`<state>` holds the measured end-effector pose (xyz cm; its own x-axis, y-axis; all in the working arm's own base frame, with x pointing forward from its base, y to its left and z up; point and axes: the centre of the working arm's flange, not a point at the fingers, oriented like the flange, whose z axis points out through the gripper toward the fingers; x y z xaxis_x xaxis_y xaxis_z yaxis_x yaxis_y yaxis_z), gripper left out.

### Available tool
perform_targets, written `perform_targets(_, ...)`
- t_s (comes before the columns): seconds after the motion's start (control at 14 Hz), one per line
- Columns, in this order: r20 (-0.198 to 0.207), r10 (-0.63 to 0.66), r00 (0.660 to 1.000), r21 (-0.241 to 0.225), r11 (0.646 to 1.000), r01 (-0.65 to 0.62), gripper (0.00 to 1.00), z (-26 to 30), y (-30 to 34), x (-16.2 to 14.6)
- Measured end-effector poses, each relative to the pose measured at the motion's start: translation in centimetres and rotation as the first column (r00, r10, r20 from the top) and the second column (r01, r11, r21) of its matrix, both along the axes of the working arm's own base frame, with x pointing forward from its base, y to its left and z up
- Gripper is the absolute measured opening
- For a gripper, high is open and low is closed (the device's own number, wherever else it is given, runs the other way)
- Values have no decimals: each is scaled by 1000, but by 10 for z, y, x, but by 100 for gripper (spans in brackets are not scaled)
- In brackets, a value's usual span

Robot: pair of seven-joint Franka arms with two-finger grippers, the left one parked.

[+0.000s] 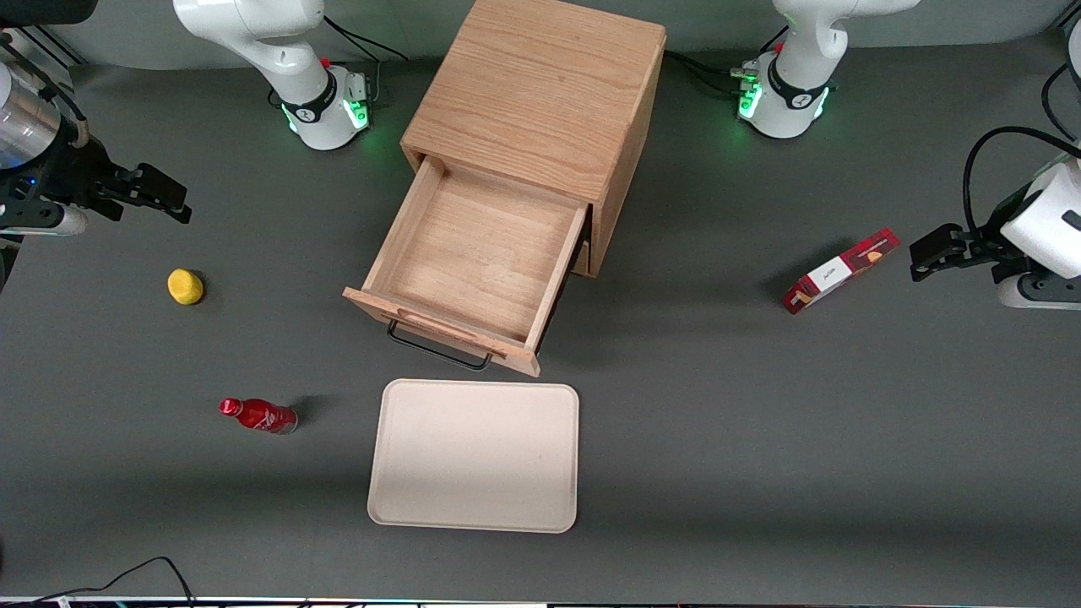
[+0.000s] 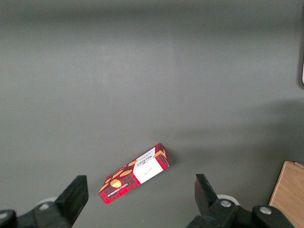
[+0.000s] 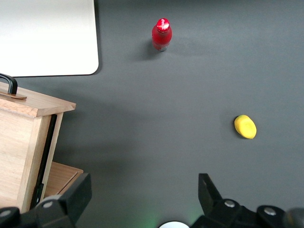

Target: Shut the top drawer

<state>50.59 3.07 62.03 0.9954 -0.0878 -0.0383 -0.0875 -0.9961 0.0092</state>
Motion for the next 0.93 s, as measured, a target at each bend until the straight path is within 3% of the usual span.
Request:
perform_targets(0.57, -1, -3, 1000, 1, 1000, 3, 100, -2, -1, 4)
perform_targets(0.93, 27, -2, 1000, 3, 1000, 2, 100, 6, -1, 7)
